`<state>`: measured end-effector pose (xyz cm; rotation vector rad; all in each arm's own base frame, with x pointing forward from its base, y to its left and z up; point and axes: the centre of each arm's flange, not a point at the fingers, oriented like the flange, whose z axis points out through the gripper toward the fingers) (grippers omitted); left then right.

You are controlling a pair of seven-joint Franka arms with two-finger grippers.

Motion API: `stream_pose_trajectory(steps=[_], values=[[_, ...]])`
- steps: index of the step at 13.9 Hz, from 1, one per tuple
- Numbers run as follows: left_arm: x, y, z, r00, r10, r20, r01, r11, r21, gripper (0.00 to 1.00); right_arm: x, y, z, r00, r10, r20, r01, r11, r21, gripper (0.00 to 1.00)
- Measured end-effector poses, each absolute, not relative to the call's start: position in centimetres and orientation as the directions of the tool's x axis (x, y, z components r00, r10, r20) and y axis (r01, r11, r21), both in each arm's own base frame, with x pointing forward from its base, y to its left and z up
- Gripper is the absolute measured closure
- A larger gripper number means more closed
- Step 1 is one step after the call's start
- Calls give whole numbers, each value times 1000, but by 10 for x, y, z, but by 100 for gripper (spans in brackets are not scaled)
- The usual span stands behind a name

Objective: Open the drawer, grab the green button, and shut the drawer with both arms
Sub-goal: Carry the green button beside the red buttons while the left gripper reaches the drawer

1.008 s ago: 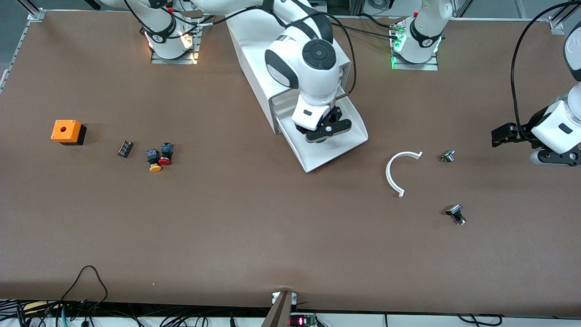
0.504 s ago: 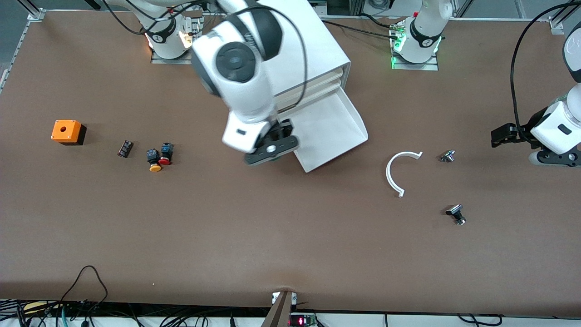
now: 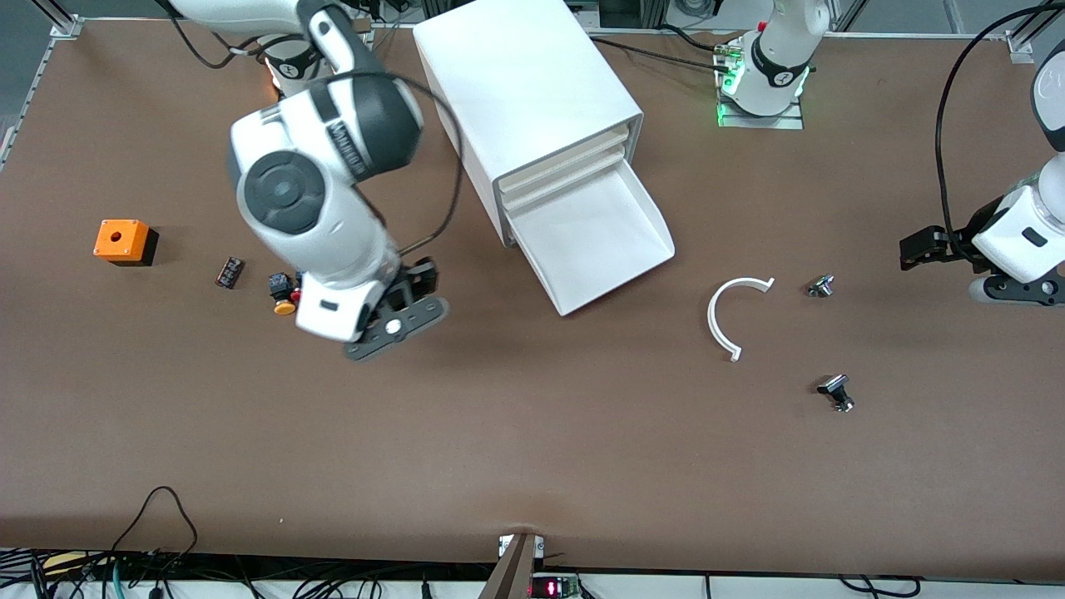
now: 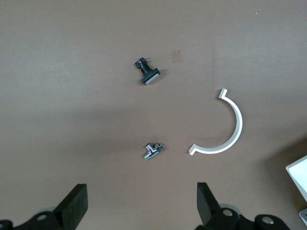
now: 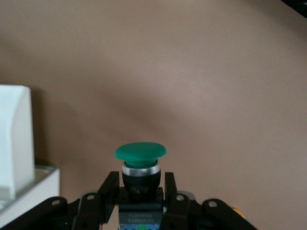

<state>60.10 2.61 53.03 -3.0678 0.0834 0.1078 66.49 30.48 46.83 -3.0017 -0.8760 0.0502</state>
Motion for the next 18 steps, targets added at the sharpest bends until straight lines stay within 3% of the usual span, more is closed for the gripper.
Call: stream_pose_trajectory(steps=[4,8,12,18], values=[[605,19,517,995,-47,-86,-47,-999,-3,0,703,186,440,777,627,-59,625,-779,-48,56],[611,-13,477,990,99,-97,103,-994,40,0,710,109,399,731,682,-14,681,-731,-36,56],[607,-97,423,946,305,-113,311,-949,44,0,678,40,341,689,724,28,724,-689,22,56],[587,-204,329,862,499,-90,505,-861,61,0,624,-20,247,698,712,74,713,-701,13,56]])
